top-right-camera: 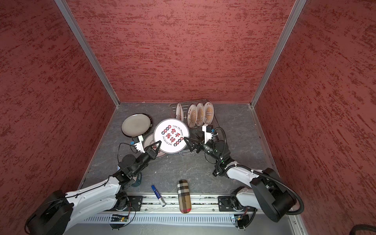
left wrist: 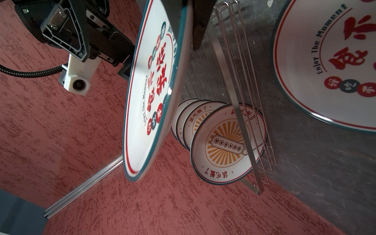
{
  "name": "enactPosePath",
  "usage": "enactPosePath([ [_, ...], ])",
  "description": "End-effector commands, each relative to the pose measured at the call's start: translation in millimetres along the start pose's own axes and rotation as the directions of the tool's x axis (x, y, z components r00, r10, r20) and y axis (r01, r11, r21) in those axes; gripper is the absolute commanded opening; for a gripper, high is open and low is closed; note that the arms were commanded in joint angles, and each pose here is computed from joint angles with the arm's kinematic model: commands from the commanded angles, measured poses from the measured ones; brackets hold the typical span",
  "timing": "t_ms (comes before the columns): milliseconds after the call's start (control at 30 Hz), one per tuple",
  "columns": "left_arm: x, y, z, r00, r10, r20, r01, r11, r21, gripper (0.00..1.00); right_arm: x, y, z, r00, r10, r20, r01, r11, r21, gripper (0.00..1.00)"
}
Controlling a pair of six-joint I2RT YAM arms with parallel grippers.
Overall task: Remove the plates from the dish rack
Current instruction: 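Carry the plate toward the first lettered plate with the left while the right releases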
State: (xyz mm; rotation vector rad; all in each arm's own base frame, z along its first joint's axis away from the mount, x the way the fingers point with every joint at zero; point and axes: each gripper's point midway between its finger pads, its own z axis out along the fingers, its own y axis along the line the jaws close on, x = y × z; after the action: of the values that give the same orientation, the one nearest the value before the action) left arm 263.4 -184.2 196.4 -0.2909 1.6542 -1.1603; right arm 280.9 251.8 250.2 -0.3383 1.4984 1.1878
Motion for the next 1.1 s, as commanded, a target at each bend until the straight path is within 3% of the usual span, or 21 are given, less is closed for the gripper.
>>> enactPosePath([
  [0, -16.6, -7.6, -3.3, 0.997, -0.027, 0.065, 0.026, 0.999, 0.026, 0.00, -12.8, 11.0, 0.2, 0.998, -0.028, 0.053, 0.030, 0.999, -0.032, 0.99],
  [267, -27.8, 20.0, -14.2, 0.986, -0.089, 0.139, 0.100, 0.992, -0.077, 0.00, -3.4, 13.7, 10.0, 0.998, -0.066, 0.020, 0.067, 0.997, -0.046, 0.99],
  [533, -36.1, 45.3, -26.9, 0.967, -0.137, 0.215, 0.176, 0.969, -0.171, 0.00, 29.6, 25.9, 41.3, 0.979, -0.160, -0.124, 0.156, 0.987, -0.041, 0.99],
  [833, -36.5, 80.3, -39.0, 0.949, -0.162, 0.271, 0.249, 0.912, -0.326, 0.00, 54.3, 30.7, 64.5, 0.950, -0.222, -0.218, 0.222, 0.975, -0.025, 0.99],
  [1067, -34.3, 105.0, -51.4, 0.924, -0.208, 0.321, 0.337, 0.840, -0.426, 0.00, 60.6, 30.8, 71.4, 0.941, -0.236, -0.243, 0.238, 0.971, -0.020, 0.99],
])
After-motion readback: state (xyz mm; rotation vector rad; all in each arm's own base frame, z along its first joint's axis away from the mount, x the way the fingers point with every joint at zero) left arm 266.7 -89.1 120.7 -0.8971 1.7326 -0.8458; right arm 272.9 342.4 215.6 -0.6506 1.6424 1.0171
